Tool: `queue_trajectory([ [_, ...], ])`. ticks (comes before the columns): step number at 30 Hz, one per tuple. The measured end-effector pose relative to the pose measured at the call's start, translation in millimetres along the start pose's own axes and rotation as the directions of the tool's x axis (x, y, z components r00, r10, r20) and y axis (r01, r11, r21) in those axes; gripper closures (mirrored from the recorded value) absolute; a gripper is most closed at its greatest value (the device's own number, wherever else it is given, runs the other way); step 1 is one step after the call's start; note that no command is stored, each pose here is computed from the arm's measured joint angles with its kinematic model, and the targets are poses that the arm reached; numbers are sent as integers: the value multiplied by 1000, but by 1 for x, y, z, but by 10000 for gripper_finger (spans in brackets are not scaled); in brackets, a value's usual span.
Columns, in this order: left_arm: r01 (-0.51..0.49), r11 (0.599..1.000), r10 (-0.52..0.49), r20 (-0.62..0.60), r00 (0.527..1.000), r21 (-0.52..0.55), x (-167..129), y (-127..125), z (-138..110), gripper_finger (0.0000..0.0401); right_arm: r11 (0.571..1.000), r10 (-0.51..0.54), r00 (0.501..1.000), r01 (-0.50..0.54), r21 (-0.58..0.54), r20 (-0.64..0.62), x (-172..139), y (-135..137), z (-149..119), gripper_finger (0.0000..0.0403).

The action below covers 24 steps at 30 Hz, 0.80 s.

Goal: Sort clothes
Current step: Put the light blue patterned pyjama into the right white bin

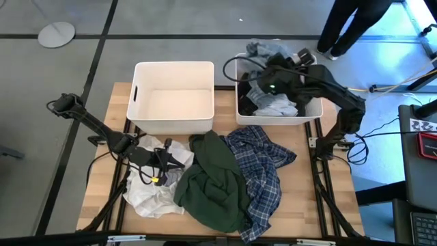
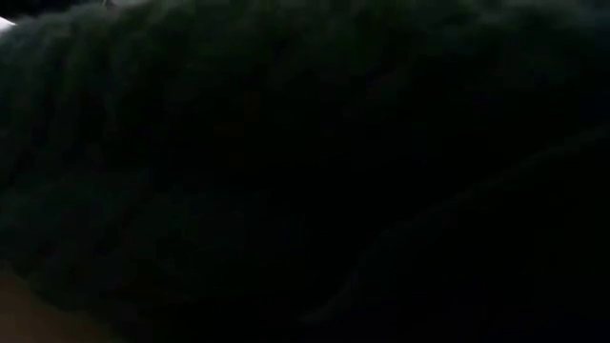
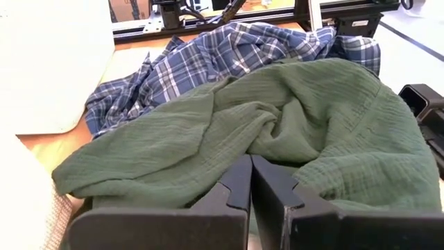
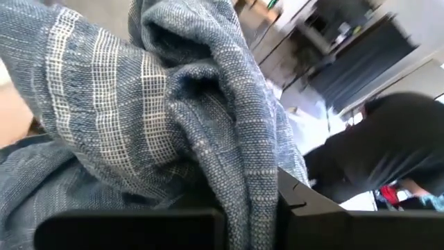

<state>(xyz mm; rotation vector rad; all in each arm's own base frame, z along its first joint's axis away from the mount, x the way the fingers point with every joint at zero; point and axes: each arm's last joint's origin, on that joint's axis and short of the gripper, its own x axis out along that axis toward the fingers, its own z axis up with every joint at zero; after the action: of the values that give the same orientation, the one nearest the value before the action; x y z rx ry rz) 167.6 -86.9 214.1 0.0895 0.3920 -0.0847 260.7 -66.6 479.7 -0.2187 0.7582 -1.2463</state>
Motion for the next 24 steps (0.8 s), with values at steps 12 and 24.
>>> queue_trajectory([
  [12, 0, 1000, 0, -2, 1000, -13, 0, 0, 0, 400, 991, -122, 959, 104, -83, -257, 66, 9, -50, 363],
  [24, -1, 1000, 1, 1, 1000, -15, 0, 0, 0, 400, 962, -271, 846, 230, -143, -458, 114, 17, -125, 363],
])
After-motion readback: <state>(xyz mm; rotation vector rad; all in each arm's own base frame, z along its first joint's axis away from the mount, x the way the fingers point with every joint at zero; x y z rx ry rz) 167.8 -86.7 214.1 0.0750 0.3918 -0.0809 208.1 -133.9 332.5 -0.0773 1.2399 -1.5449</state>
